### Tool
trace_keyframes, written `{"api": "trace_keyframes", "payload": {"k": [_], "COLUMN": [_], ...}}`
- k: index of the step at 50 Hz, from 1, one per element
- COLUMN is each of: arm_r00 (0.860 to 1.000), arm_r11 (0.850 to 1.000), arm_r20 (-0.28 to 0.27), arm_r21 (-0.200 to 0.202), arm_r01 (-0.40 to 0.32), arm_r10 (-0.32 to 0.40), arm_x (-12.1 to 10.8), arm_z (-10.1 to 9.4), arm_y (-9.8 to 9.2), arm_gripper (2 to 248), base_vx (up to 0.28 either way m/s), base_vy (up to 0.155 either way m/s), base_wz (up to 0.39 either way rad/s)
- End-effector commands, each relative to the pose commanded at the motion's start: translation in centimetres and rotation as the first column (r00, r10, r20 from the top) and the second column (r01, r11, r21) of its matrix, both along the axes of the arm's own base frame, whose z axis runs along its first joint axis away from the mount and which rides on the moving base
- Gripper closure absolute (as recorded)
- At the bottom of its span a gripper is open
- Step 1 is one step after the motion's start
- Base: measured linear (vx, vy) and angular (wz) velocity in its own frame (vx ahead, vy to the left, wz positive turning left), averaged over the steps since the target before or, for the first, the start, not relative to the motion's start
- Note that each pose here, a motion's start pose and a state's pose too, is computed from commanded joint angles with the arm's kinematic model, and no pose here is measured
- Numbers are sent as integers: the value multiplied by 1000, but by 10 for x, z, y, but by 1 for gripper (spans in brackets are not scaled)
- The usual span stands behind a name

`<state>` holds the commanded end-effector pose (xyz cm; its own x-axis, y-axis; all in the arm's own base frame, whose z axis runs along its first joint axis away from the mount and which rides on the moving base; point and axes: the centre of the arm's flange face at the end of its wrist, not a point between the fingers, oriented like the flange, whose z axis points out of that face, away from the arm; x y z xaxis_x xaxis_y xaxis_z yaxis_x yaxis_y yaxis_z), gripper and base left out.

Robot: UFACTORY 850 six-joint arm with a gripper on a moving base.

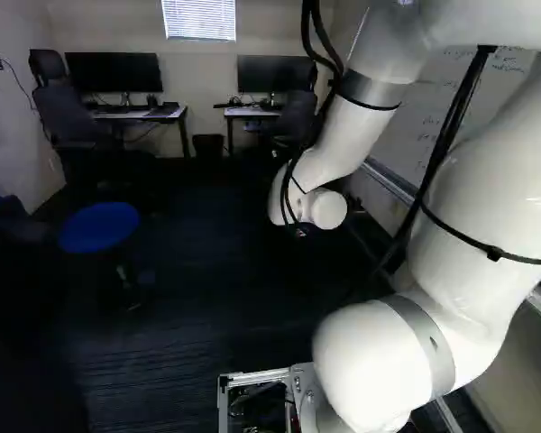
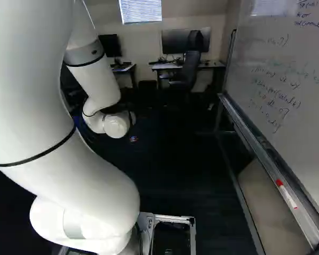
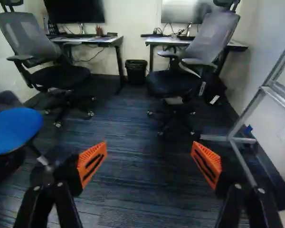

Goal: Open the door and move inside

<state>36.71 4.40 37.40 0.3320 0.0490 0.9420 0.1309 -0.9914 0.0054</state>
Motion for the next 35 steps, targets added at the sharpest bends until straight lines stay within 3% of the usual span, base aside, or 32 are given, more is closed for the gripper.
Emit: {"api": "trace_keyframes", "payload": {"k": [24,35], "arm_r00": [1000,1000], "arm_r11": [1000,1000], "arm_r20": [0,0], "arm_r21": [0,0], "arm_r01": [0,0], "arm_r10": [0,0], "arm_x": [0,0], "arm_z": [0,0], "arm_y": [0,0], "arm_gripper": [3,3], "base_vx": [186,21], "base_vy": [9,-1], "base_wz": [2,1]}}
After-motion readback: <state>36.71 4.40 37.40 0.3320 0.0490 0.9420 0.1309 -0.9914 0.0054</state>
